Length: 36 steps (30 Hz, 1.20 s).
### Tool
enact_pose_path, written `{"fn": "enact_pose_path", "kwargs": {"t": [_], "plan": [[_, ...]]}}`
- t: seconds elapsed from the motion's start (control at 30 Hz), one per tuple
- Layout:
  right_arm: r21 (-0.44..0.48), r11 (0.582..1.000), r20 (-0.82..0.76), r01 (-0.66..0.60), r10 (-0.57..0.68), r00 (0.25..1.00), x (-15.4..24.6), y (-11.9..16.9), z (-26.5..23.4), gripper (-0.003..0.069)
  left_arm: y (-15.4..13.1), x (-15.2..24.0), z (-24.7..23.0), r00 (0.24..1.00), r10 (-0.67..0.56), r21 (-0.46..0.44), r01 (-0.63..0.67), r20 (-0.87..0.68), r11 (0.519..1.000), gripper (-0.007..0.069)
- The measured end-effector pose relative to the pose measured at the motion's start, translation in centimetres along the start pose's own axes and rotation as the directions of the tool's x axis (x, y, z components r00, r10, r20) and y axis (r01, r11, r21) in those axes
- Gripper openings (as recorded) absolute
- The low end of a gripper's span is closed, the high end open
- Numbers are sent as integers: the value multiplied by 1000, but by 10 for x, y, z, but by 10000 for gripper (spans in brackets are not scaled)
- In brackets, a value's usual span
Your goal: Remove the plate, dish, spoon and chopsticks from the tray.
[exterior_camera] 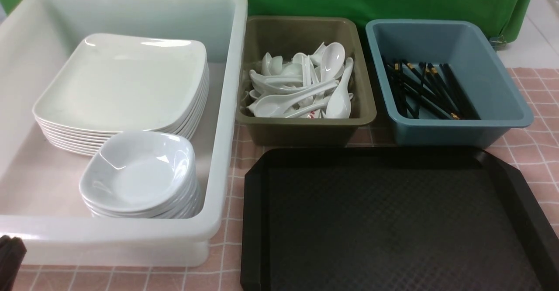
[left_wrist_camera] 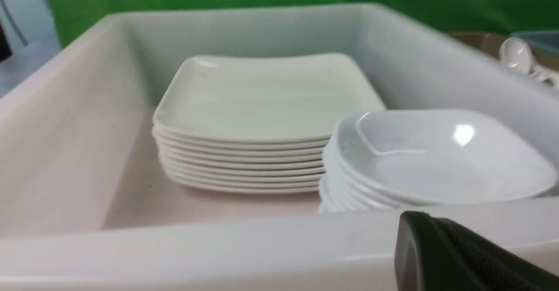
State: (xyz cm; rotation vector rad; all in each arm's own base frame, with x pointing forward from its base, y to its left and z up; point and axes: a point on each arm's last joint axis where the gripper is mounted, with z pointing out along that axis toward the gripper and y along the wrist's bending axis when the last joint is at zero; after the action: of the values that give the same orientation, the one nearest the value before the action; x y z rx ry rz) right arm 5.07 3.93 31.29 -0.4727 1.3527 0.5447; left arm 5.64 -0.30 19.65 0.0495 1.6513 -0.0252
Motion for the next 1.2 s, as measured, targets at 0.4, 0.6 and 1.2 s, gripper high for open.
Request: {"fn": "enact_pose_path", "kwargs": {"t": [0.4,0.6,1.2], "plan": [[0,1000,0,0,0,1000,0,0,0,187,2,5,0,998,-3,-40,0,-56,999,4],[0,1000,0,0,0,1000,0,0,0,197,2,5,0,998,0,-40,-2,-56,999,4],[-1,1000,1,-6,6,1000,0,0,0,210,2,5,0,998,1,-41,-3,-56,999,4]]}}
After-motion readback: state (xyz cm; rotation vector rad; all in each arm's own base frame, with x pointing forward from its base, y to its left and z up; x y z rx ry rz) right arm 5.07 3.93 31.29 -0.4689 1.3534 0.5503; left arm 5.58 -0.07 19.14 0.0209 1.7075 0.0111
